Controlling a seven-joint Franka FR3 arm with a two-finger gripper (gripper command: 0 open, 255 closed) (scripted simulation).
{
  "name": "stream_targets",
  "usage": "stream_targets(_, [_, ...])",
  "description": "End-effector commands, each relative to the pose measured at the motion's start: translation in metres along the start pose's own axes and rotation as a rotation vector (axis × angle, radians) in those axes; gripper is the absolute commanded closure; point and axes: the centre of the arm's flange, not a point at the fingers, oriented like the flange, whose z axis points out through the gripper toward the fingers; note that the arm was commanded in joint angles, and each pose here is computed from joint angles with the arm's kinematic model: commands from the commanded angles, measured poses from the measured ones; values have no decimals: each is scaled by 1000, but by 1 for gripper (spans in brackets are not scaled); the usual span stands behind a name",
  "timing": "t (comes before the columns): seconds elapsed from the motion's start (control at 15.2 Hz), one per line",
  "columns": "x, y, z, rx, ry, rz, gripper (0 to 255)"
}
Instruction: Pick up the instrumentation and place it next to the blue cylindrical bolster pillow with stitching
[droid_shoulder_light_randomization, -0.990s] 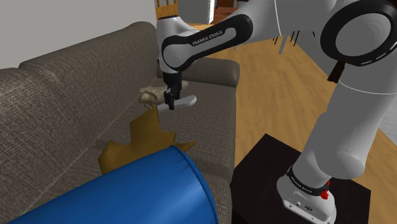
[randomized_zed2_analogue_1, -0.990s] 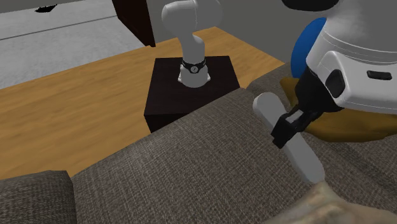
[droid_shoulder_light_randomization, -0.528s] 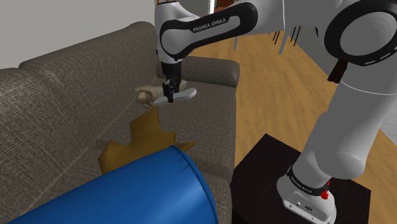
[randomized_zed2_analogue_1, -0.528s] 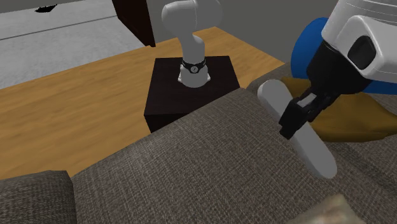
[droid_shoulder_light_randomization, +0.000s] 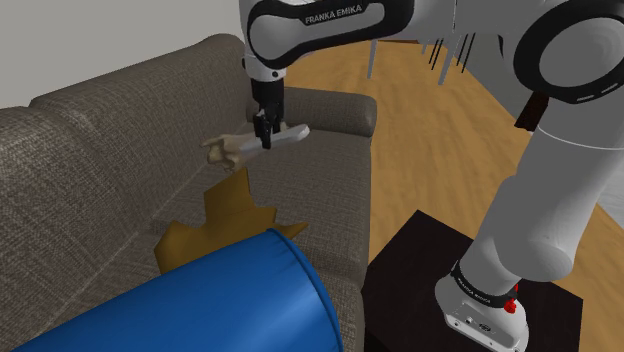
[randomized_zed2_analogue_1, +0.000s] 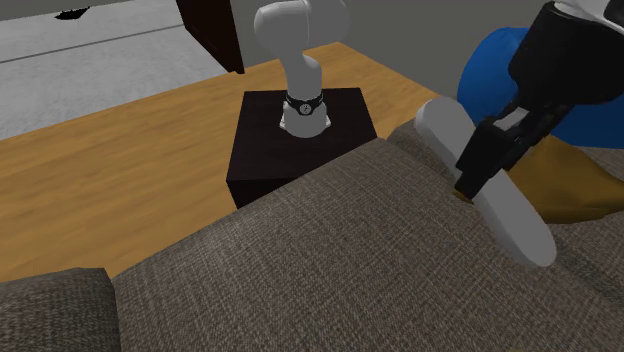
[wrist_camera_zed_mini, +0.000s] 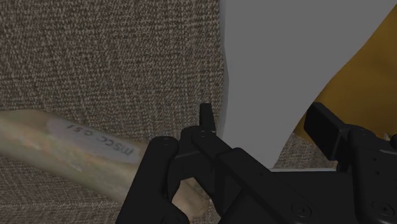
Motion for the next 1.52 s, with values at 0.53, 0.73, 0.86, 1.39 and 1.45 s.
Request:
stream_targets(0.53, [0, 1, -54, 0, 0, 0, 255])
stream_targets(0.73, [0, 1, -69, 0, 0, 0, 255])
stream_targets(0.86, [1, 2, -80, 0, 0, 0, 255])
stream_targets(1.39, [1, 2, -122, 0, 0, 0, 255])
stream_targets(1.45, [1, 2, -127, 0, 0, 0, 255])
